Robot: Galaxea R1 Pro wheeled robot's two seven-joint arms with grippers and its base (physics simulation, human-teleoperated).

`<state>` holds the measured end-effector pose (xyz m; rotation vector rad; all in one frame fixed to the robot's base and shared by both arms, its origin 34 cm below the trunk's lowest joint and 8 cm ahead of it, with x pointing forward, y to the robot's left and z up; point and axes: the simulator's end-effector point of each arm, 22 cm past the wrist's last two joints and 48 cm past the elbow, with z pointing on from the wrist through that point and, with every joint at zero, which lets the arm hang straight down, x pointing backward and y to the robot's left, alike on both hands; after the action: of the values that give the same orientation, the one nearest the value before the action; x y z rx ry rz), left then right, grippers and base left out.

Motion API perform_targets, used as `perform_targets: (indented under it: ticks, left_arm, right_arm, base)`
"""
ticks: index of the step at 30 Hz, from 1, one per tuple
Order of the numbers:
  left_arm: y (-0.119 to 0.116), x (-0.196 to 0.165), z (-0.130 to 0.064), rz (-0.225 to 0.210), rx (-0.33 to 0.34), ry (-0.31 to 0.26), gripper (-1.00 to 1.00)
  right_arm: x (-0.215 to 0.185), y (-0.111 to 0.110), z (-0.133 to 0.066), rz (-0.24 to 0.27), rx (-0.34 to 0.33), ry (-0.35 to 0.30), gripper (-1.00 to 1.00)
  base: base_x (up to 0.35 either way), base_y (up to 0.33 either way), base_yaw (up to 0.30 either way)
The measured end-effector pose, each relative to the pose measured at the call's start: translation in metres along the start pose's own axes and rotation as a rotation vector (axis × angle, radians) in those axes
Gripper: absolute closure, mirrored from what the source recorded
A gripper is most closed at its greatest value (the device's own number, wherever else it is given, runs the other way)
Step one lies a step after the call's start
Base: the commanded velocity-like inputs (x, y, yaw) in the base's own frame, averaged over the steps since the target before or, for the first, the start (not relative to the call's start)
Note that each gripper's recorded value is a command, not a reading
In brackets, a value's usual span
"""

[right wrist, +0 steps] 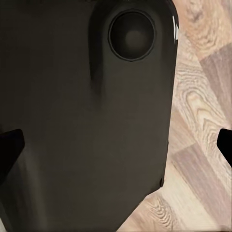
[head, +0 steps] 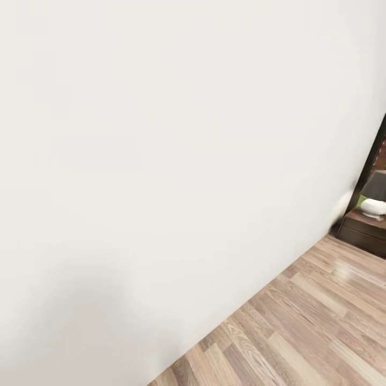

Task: In the bedroom, move the book from the bed onto either nightstand, and place the two sandals side by side next to the bed.

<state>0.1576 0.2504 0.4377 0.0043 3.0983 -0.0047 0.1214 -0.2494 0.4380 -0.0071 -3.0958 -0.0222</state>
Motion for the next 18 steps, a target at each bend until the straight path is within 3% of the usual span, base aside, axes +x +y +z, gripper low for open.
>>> perform_targets:
  ticks: [18]
  left_arm:
    - [0.0000, -0.0022, 0.0000, 0.000, 0.000, -0.006, -1.00]
  right_arm:
    - [-0.0023, 0.0002, 0.0000, 0.000, -0.001, -0.006, -1.00]
  base:
    - [0.000, 0.000, -0.247]
